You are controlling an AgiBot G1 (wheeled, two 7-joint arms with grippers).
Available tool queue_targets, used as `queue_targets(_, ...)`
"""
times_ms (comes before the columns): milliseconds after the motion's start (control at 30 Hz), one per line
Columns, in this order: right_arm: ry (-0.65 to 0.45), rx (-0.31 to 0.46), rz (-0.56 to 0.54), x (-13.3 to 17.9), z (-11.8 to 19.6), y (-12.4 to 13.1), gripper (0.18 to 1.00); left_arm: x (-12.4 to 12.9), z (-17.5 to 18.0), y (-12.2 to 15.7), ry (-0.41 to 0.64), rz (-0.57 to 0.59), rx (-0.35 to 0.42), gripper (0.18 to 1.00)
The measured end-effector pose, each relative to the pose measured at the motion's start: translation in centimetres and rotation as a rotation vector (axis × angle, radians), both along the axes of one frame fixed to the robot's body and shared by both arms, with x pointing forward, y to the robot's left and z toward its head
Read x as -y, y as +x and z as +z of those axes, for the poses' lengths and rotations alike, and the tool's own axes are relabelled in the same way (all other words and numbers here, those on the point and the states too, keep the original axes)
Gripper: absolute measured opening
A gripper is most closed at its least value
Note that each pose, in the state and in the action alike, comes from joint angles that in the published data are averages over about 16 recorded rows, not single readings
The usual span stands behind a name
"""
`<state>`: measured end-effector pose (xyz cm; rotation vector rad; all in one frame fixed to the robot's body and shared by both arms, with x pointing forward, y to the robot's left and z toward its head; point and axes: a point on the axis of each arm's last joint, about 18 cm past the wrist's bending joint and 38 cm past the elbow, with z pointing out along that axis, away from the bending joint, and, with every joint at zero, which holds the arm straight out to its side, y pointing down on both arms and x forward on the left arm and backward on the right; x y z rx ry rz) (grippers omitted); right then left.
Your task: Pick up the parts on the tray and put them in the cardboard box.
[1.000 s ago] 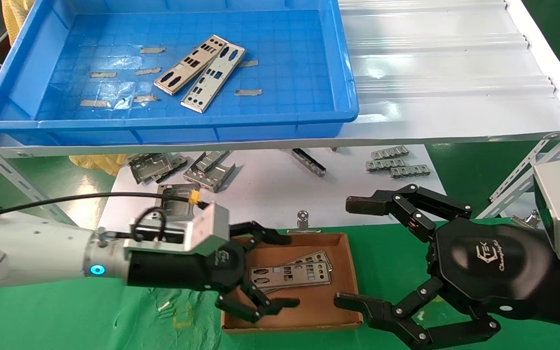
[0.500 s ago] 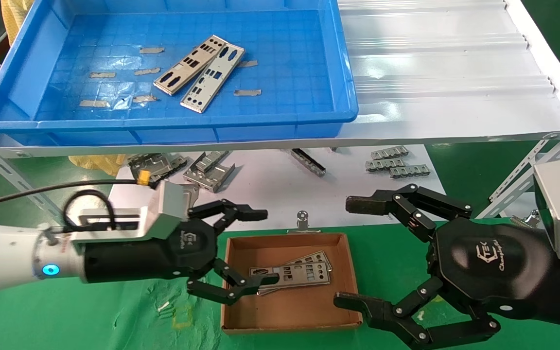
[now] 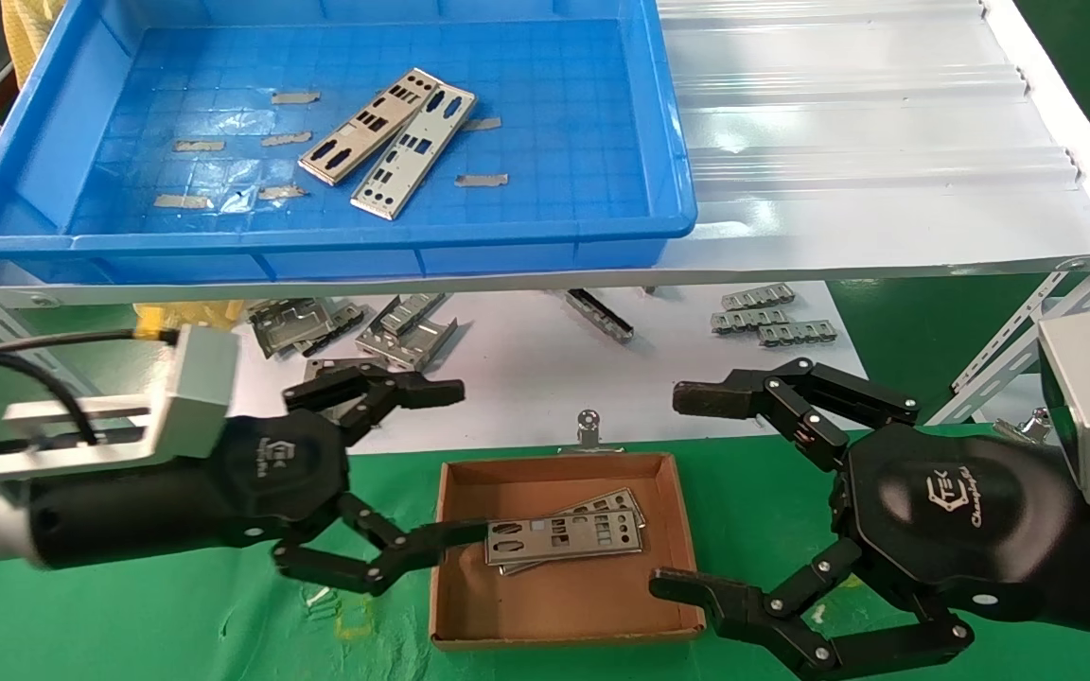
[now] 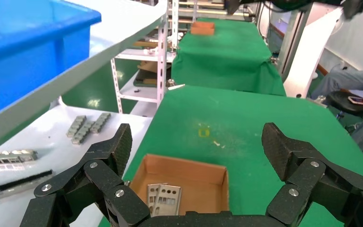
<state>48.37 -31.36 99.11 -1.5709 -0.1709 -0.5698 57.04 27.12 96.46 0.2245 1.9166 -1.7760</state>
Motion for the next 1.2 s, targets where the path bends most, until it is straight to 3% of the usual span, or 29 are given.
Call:
queue_targets(767,0.000,0.000,0.000,0.0,0.0,0.0,1.001,-2.8,2.6,-9.0,0.001,-0.043,0.010,1.001)
queue_targets(1200,0.000,0.000,0.000,0.0,0.0,0.0,1.001,-2.9,2.9,-10.1,0.008,-0.051,0.011,1.001)
